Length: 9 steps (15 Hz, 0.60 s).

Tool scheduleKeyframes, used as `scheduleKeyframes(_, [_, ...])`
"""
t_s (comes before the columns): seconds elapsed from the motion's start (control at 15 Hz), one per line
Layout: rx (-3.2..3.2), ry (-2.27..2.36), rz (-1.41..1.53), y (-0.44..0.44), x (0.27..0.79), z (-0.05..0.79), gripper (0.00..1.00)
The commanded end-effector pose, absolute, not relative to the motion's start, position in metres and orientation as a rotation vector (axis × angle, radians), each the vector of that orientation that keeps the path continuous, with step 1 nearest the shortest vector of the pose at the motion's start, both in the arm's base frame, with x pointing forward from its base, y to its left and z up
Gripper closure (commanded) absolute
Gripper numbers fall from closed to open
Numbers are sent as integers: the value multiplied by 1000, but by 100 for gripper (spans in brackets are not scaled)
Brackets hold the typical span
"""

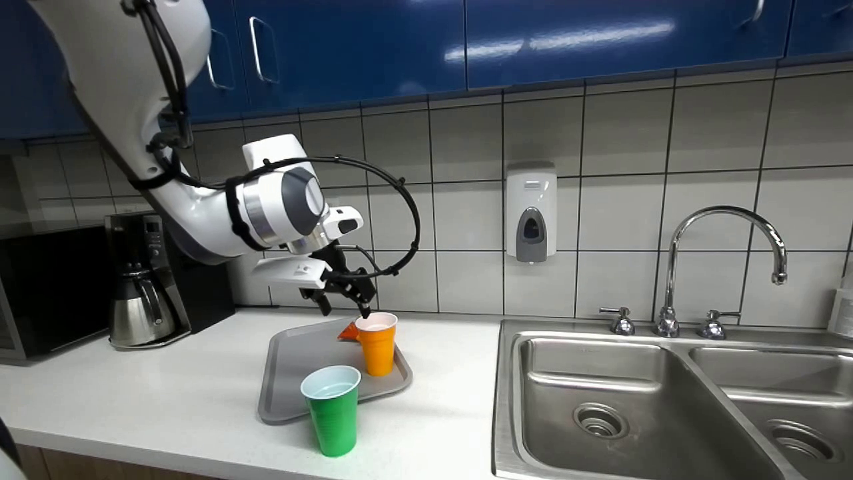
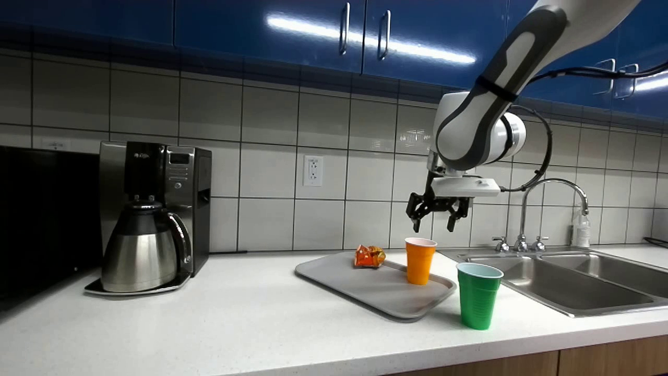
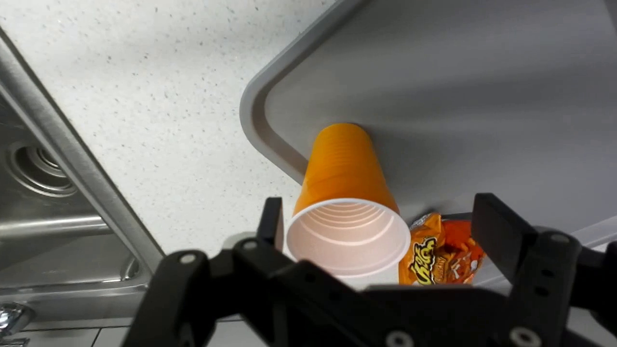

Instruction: Remove the green and orange cups from the tray

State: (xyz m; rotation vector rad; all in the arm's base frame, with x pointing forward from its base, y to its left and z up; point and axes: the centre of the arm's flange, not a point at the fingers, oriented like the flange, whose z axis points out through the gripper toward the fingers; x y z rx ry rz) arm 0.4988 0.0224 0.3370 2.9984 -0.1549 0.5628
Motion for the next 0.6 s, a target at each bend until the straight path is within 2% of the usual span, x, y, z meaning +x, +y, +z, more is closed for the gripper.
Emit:
scheduleKeyframes(0.0, [3002, -98, 608, 20, 534, 330, 0])
scheduleKeyframes(0.53, [3042, -84, 610, 25, 576, 317, 0])
